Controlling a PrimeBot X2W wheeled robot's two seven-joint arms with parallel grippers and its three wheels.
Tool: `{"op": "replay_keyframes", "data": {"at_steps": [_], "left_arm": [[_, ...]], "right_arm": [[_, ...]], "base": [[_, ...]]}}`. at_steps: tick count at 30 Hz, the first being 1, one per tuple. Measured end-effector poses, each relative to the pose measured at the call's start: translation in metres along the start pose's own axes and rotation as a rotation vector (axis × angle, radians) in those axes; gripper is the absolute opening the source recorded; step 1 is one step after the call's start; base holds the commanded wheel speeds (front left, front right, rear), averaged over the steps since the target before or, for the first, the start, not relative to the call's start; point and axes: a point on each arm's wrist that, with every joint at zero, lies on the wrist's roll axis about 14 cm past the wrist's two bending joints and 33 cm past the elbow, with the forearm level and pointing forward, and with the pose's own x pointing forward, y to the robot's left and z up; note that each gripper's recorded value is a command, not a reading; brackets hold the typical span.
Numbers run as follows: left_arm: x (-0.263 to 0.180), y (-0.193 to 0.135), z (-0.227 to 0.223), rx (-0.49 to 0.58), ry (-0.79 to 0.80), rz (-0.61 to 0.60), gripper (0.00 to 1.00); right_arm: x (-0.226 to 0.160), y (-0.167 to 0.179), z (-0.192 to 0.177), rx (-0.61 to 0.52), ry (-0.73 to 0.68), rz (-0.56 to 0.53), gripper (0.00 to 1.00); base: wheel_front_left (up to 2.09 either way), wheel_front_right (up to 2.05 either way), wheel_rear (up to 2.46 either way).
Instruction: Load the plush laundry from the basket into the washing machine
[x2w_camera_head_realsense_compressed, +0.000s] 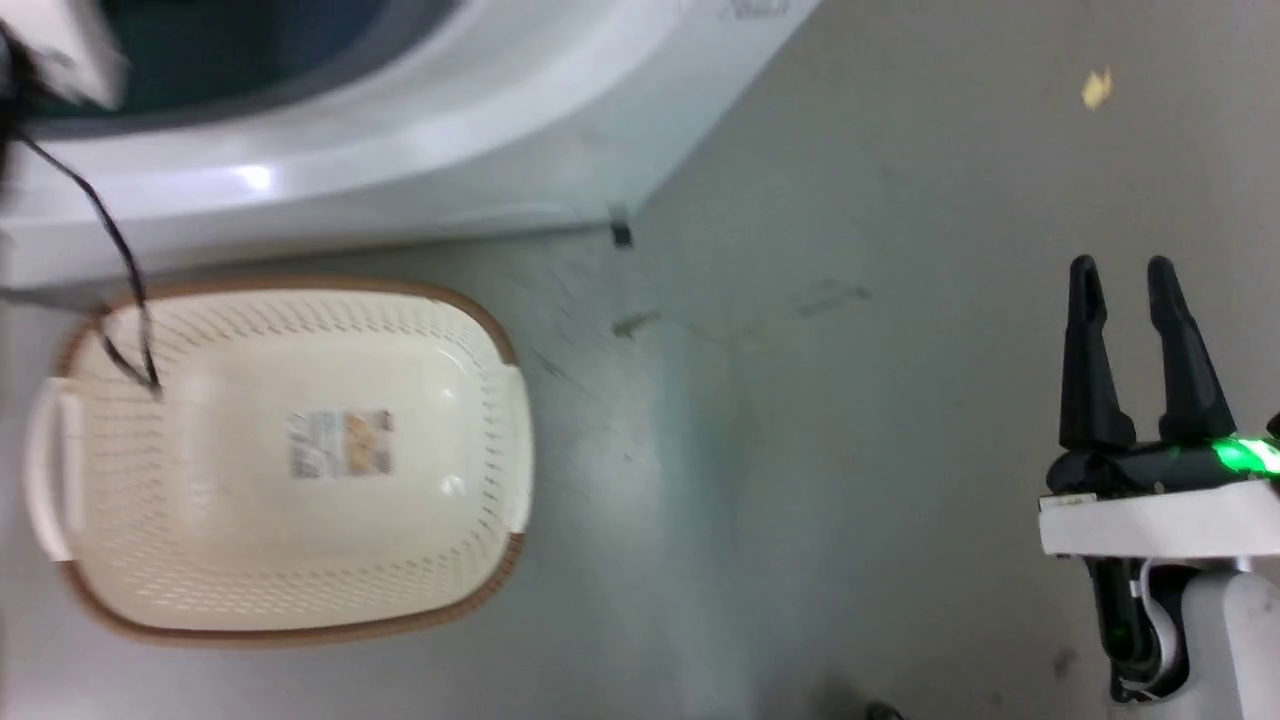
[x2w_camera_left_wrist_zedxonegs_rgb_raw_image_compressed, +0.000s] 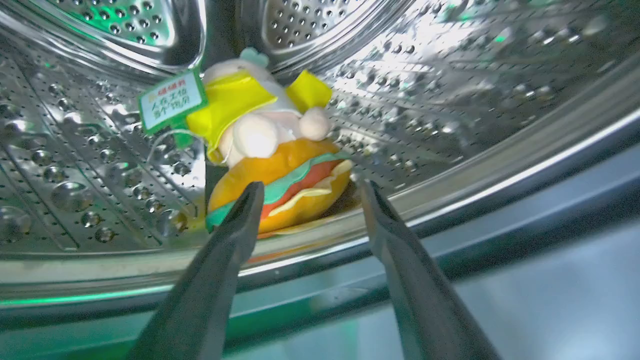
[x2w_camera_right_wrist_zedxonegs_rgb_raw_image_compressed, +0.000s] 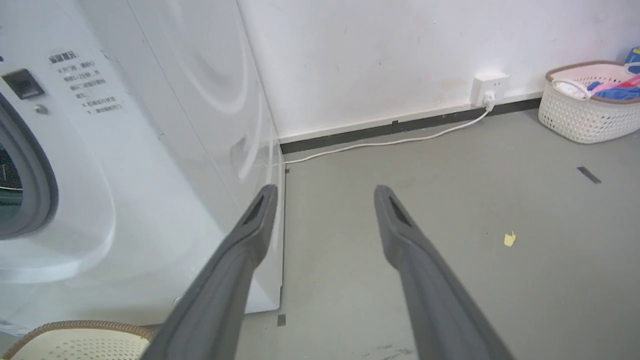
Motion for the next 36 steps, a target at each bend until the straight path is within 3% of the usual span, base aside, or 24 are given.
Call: {"op": "replay_keyframes", "data": {"at_steps": [10, 24, 30, 36], "left_arm": [[-0.106, -0.032, 0.024, -0.038, -0.240, -0.024, 1.00], [-0.297, -0.033, 0.024, -0.184, -0.531, 0.263, 1.00], [-0.351, -0.055, -0.011, -0.173, -0.512, 0.315, 1.00], [-0.371, -0.067, -0.025, -0.131, -0.501, 0.332, 1.00]], "right_arm": [[-0.024, 0.020, 0.042, -0.020, -0.104, 0.068, 1.00], [-0.063, 0.066, 0.082, 0.031, -0.211, 0.221, 1.00], [-0.080, 0.082, 0.084, 0.046, -0.216, 0.282, 1.00], [-0.091, 0.096, 0.081, 0.044, -0.208, 0.332, 1.00]], "base": [[0.00, 0.00, 0.00], [0.00, 0.00, 0.00], [0.00, 0.00, 0.00], [0.00, 0.00, 0.00]]}}
